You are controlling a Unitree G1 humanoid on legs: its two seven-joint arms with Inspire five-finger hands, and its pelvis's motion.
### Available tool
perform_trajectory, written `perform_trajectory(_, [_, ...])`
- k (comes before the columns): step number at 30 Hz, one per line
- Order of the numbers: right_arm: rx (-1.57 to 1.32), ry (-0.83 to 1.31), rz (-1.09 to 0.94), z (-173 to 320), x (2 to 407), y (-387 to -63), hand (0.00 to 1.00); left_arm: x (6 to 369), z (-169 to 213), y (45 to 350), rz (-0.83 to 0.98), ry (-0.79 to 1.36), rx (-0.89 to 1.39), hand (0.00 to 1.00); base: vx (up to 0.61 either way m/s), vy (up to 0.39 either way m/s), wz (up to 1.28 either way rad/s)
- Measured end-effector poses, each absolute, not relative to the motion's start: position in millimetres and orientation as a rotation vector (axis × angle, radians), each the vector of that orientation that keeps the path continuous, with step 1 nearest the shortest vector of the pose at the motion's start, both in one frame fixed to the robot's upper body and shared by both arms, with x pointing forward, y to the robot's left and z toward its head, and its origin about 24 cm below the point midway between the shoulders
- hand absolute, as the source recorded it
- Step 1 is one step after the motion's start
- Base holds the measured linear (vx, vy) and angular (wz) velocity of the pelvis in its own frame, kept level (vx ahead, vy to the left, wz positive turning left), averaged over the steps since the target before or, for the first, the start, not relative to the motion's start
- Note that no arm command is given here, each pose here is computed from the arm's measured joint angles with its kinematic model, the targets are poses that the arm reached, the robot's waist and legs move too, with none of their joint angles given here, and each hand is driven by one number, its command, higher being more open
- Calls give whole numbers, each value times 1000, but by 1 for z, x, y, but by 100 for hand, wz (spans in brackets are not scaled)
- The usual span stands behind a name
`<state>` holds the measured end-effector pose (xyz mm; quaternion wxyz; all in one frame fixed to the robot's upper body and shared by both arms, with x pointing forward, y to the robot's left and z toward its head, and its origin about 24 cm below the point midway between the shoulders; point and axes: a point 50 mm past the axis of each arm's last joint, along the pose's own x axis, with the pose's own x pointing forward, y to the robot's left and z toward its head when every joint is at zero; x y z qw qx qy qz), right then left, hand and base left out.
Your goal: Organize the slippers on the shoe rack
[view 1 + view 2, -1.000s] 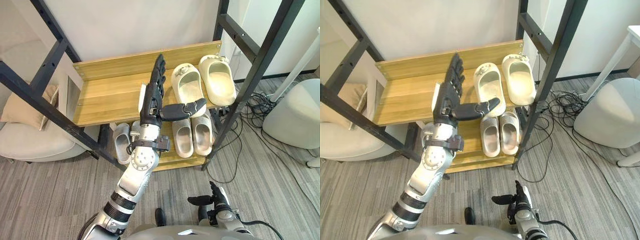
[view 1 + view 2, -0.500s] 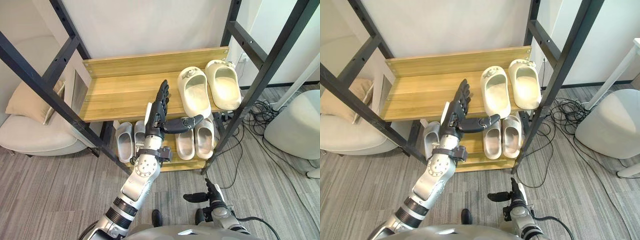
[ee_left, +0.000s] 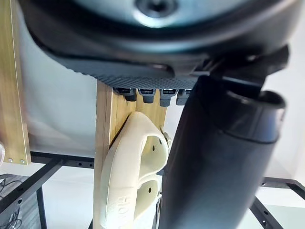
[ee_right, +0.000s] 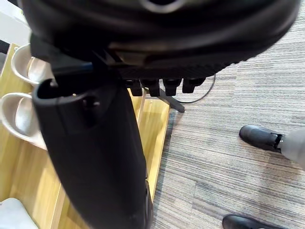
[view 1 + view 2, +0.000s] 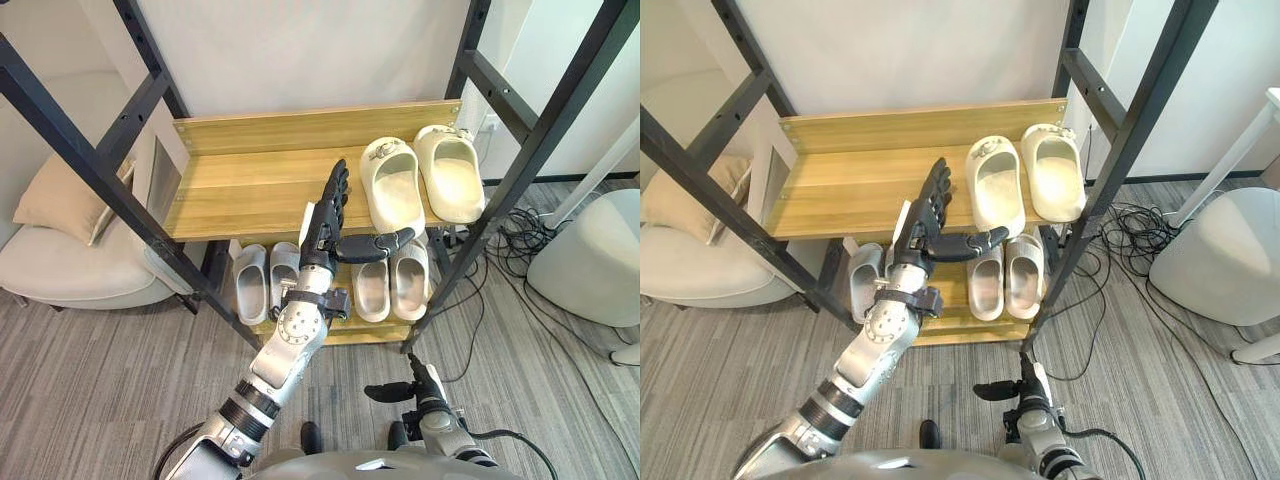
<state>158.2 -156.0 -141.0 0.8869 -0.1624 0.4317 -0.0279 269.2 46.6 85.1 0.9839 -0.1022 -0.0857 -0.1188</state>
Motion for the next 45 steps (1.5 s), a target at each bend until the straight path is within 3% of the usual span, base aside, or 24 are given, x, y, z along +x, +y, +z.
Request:
perform_trajectory(24, [-343, 933, -59, -145, 153, -157, 100, 294, 94, 20, -269, -140, -191, 100, -4, 1, -1])
perform_trajectory(37, [-330, 938, -48, -146, 152, -153, 100, 324, 105, 41, -144, -136, -173, 100, -51, 31, -14])
perform_trajectory(45, [-326, 947, -48, -147, 150, -152, 100, 309, 111, 43, -168, -174, -220, 100, 38, 19, 9])
